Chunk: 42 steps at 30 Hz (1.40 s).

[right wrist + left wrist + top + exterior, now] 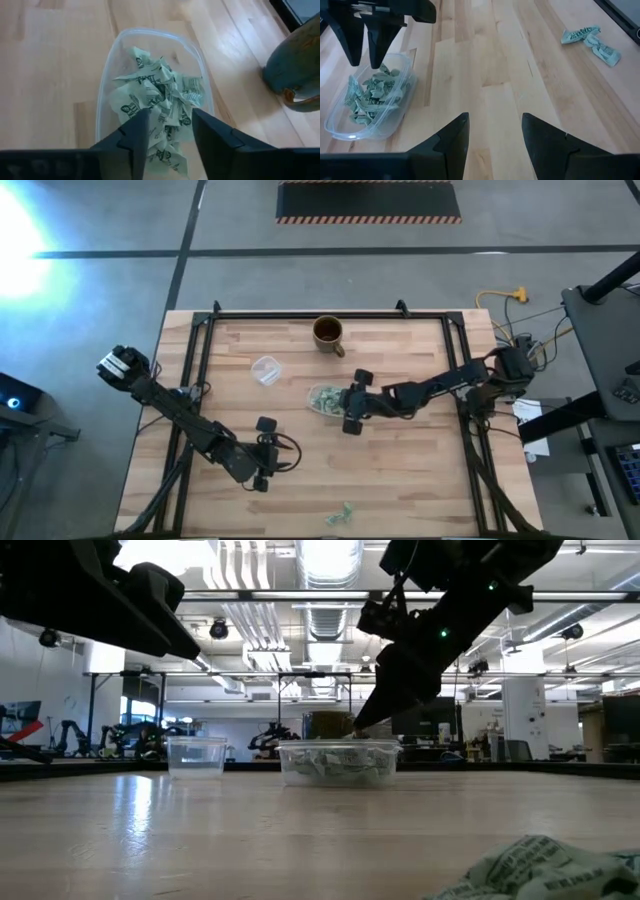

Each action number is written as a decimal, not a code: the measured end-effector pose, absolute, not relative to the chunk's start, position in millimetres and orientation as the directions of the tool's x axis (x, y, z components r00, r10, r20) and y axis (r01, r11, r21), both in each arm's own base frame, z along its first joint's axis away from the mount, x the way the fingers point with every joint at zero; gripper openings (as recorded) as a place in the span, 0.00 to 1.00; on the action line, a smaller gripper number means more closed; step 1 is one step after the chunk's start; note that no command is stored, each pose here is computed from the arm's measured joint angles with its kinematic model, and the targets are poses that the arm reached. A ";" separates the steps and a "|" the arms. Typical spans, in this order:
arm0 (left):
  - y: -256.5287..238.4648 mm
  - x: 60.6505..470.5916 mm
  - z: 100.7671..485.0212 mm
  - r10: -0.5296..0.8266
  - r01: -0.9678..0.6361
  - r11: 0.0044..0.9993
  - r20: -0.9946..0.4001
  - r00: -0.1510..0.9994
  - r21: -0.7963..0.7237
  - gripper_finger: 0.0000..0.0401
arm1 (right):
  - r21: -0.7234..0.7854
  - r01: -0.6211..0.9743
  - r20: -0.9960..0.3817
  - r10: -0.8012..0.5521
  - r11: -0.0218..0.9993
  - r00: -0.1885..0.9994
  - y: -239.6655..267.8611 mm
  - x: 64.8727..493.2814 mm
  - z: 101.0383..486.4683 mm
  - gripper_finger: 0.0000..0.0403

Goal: Pick and place Stevia / Truvia into bins
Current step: Put the green stevia packet into the transparent container

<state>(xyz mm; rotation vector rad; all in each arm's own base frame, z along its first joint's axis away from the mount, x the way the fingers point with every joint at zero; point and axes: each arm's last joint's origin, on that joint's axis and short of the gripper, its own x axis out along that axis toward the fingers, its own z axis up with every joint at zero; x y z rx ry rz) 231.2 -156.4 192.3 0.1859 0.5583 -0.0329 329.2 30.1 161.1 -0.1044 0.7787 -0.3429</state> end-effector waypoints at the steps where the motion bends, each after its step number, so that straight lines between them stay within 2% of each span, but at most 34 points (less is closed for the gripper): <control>1: -156.4 231.3 192.4 0.019 0.081 0.983 -0.528 0.849 0.165 0.41 | -0.218 0.260 -0.668 -0.338 0.941 0.663 31.5 328.7 162.2 0.35; 7: -156.5 231.3 192.5 0.019 0.081 0.983 -0.528 0.849 0.165 0.41 | -0.241 0.148 -0.642 -0.272 0.959 0.717 53.1 322.3 177.9 0.39; 12: -156.4 231.3 192.5 0.019 0.085 0.982 -0.528 0.849 0.171 0.41 | -0.135 -0.056 -0.666 -0.049 0.989 0.744 82.0 312.6 186.6 0.37; 16: -156.1 231.6 192.6 0.020 0.083 0.982 -0.526 0.850 0.171 0.41 | -0.004 -0.189 -0.687 0.134 0.982 0.714 106.8 304.7 184.6 0.34; 19: -155.9 231.8 192.7 0.022 0.081 0.982 -0.525 0.851 0.171 0.41 | 0.055 -0.252 -0.695 0.218 0.966 0.685 125.8 299.3 180.1 0.33; 24: -155.2 232.9 193.6 0.039 0.060 0.983 -0.511 0.859 0.175 0.41 | 0.092 -0.313 -0.672 0.291 0.945 0.681 154.5 291.1 173.4 0.31; 30: -155.7 235.9 197.4 0.030 0.057 0.984 -0.474 0.880 0.167 0.41 | 0.107 -0.402 -0.570 0.388 0.909 0.724 186.2 292.2 162.1 0.30; 35: -156.1 236.9 199.0 0.024 0.055 0.986 -0.460 0.888 0.157 0.41 | 0.119 -0.419 -0.577 0.406 0.900 0.709 198.6 292.7 144.8 0.31; 42: -156.7 237.6 199.5 0.020 0.054 0.987 -0.452 0.892 0.150 0.41 | 0.222 -0.449 -0.541 0.493 0.866 0.682 210.2 298.1 127.6 0.31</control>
